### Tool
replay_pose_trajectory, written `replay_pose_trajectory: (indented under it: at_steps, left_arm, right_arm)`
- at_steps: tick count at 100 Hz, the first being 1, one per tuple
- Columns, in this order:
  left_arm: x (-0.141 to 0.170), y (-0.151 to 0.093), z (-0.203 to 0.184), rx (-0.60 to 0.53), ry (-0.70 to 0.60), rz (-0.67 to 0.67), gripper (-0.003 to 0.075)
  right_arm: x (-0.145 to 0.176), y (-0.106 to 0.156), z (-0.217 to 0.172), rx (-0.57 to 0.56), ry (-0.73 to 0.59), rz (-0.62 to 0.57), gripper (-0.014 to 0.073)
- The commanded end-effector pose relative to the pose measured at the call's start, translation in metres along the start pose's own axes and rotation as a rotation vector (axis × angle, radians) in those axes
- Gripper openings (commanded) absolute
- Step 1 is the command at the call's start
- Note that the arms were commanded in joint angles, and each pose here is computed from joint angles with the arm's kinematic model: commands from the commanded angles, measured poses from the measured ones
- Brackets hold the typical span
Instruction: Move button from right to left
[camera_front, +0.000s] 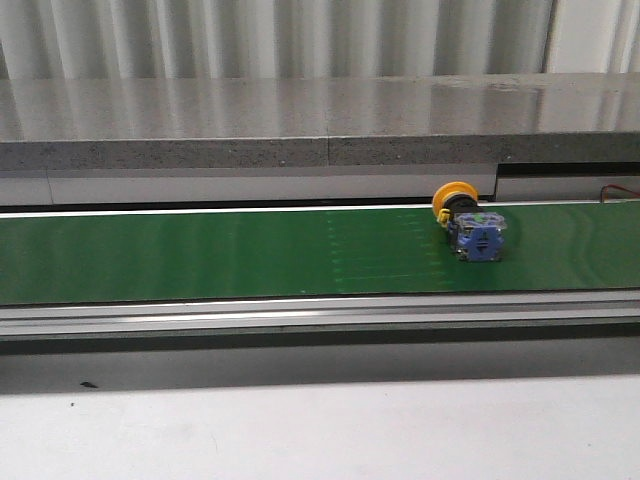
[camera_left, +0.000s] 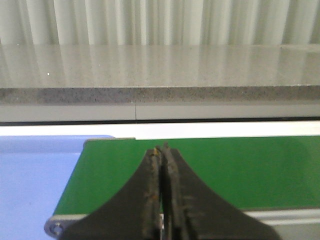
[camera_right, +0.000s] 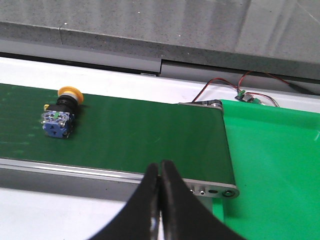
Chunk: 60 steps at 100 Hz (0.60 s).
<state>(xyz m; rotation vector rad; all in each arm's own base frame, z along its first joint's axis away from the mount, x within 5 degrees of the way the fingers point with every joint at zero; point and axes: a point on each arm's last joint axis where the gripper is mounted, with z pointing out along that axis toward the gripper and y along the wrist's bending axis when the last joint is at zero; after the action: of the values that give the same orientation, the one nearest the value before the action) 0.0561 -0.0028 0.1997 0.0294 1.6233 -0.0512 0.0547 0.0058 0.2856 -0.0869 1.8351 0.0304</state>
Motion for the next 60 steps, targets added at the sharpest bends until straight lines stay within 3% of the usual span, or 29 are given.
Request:
replay_pose_trajectory:
  at_steps: [1, 60]
  left_arm:
    - [-0.011, 0.0, -0.004, 0.002, -0.032, -0.014, -0.002]
    - [-0.08, -0.002, 0.028, -0.001, 0.239, -0.019, -0.002]
  right_arm:
    - [-0.014, -0.002, -0.003, 0.017, -0.094, -0.016, -0.0048]
    - [-0.014, -0.002, -0.003, 0.017, -0.094, -0.016, -0.0048]
